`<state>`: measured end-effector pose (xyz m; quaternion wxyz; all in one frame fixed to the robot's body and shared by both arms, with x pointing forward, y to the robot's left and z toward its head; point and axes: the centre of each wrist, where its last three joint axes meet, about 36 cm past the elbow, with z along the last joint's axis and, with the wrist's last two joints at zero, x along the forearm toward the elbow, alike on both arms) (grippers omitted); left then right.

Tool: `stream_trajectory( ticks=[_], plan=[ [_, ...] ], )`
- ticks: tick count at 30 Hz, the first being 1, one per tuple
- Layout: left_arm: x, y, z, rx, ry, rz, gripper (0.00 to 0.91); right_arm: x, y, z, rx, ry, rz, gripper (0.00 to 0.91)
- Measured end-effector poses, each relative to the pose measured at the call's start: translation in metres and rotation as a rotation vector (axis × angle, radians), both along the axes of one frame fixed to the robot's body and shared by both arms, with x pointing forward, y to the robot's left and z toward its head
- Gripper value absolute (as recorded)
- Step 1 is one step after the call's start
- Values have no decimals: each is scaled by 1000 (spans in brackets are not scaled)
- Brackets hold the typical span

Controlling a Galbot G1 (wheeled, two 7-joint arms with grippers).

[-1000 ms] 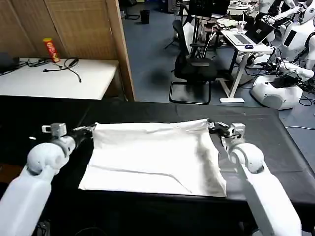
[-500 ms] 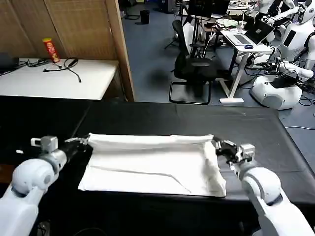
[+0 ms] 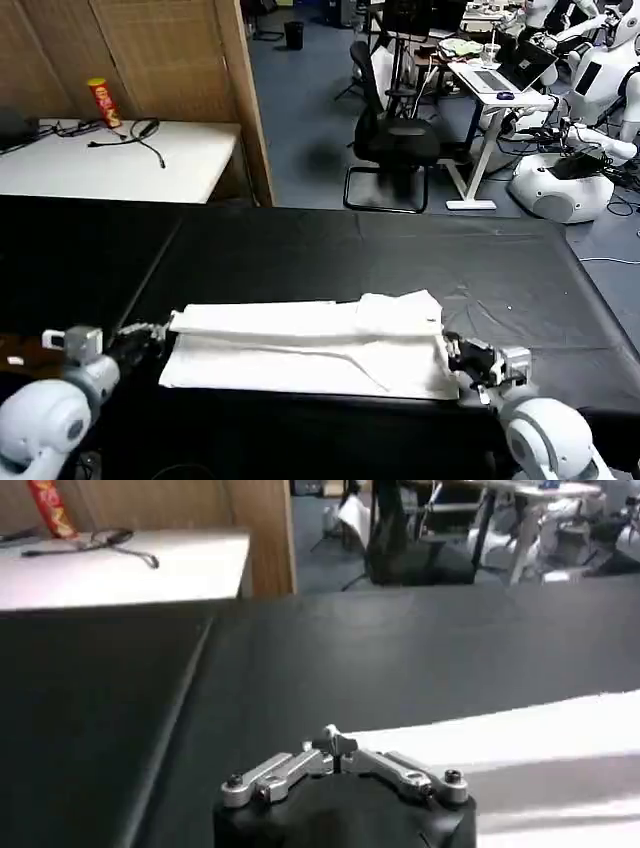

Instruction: Fold and organize the clothes.

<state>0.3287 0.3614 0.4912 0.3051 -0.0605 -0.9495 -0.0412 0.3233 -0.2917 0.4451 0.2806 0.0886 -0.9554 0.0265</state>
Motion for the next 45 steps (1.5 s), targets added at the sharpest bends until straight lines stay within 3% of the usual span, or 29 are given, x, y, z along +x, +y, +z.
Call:
stream_trajectory(
  ticks=[1, 7, 11, 14, 17, 20, 28, 36, 37, 38, 39, 40, 41, 42, 43, 44, 45],
  plan=[
    [-3, -1, -2, 8, 8, 1, 878, -2, 0, 1, 3, 3, 4, 878],
    [-12, -4, -6, 36, 17, 7, 878, -13, -2, 18, 27, 2, 5, 878],
    [-15, -6, -1, 37, 3, 5, 878, -13, -5, 30, 48, -41, -6, 878],
    [-13, -7, 5, 29, -21, -5, 878, -6, -5, 32, 45, -118, -23, 878],
    [-8, -6, 9, -3, -48, -4, 878, 12, -5, 25, 35, -173, -48, 878],
    [6, -6, 8, -25, -77, 24, 878, 35, 0, 15, 35, -189, -75, 878],
    [55, 2, -23, -160, -55, 77, 878, 87, 15, -13, 60, -166, -96, 878],
    [78, 13, -47, -198, -11, 116, 878, 106, 26, -27, 81, -148, -118, 878],
    [80, 14, -51, -203, -3, 121, 858, 107, 26, -28, 83, -146, -122, 878],
    [81, 14, -54, -206, 4, 125, 751, 107, 27, -29, 85, -144, -125, 878],
    [83, 15, -56, -209, 10, 128, 605, 107, 27, -30, 87, -142, -130, 761],
    [84, 15, -59, -214, 13, 131, 429, 107, 28, -31, 89, -140, -132, 731],
    [86, 15, -61, -218, 14, 135, 332, 107, 28, -32, 90, -137, -135, 692],
    [87, 15, -62, -222, 11, 139, 166, 107, 29, -34, 93, -134, -137, 624],
    [88, 15, -64, -225, 10, 144, 146, 107, 29, -36, 96, -133, -139, 507],
    [88, 15, -65, -227, 9, 146, 127, 108, 30, -37, 98, -132, -142, 458],
    [88, 15, -66, -228, 8, 148, 78, 109, 30, -38, 100, -131, -144, 332]
  ],
)
